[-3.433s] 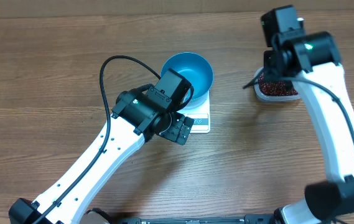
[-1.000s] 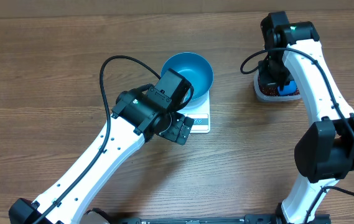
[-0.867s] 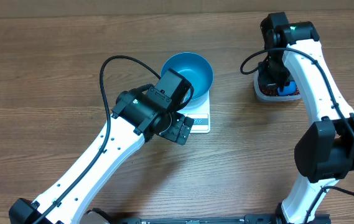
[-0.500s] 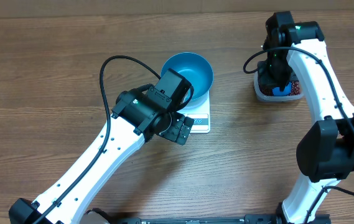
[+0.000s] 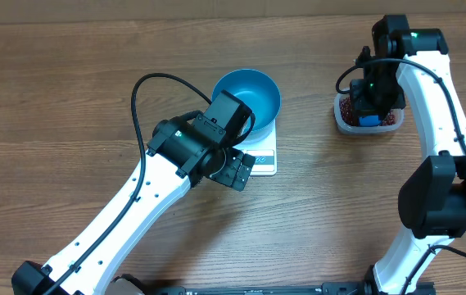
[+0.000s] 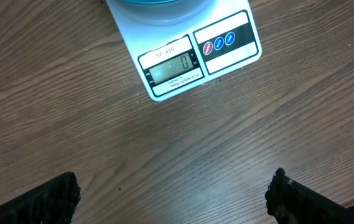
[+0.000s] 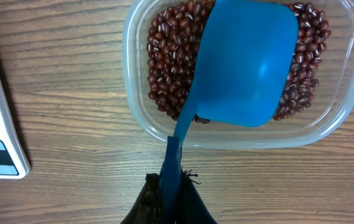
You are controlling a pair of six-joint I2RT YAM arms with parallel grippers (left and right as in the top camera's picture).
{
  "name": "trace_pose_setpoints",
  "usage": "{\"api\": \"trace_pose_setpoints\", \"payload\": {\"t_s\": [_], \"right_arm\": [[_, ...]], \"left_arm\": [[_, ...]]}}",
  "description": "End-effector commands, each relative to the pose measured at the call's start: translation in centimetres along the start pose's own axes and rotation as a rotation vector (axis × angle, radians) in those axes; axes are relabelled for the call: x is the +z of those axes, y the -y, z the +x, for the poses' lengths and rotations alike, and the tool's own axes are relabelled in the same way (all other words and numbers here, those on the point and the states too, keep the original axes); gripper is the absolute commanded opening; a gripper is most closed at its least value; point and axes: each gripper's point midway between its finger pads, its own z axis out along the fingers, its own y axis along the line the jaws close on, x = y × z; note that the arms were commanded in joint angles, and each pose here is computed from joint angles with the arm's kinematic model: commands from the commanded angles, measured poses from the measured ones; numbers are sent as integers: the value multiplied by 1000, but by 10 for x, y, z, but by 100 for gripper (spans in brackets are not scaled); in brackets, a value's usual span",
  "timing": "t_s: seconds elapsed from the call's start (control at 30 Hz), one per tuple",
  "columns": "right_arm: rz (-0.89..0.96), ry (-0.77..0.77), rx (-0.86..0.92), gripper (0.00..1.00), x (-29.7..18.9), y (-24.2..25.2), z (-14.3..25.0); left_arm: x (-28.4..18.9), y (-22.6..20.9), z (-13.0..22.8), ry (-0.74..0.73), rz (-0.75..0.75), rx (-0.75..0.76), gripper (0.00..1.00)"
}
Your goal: Scoop item into bowl and weigh 150g on scale
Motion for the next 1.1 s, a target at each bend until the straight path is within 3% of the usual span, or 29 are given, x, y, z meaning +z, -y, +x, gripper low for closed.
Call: {"api": "trace_pose_setpoints", "payload": {"t_s": [0.0, 0.57, 1.07], "right_arm": [[-116, -6, -44, 4, 3, -21, -2], [-191, 8, -65, 4, 1, -34, -4], [-379, 68, -74, 4, -9, -35, -12]], "left_arm": [[-6, 0, -6, 26, 0, -8, 99], [-6, 0, -6, 25, 0, -8, 100], [-6, 0, -6, 25, 0, -8, 99]]}}
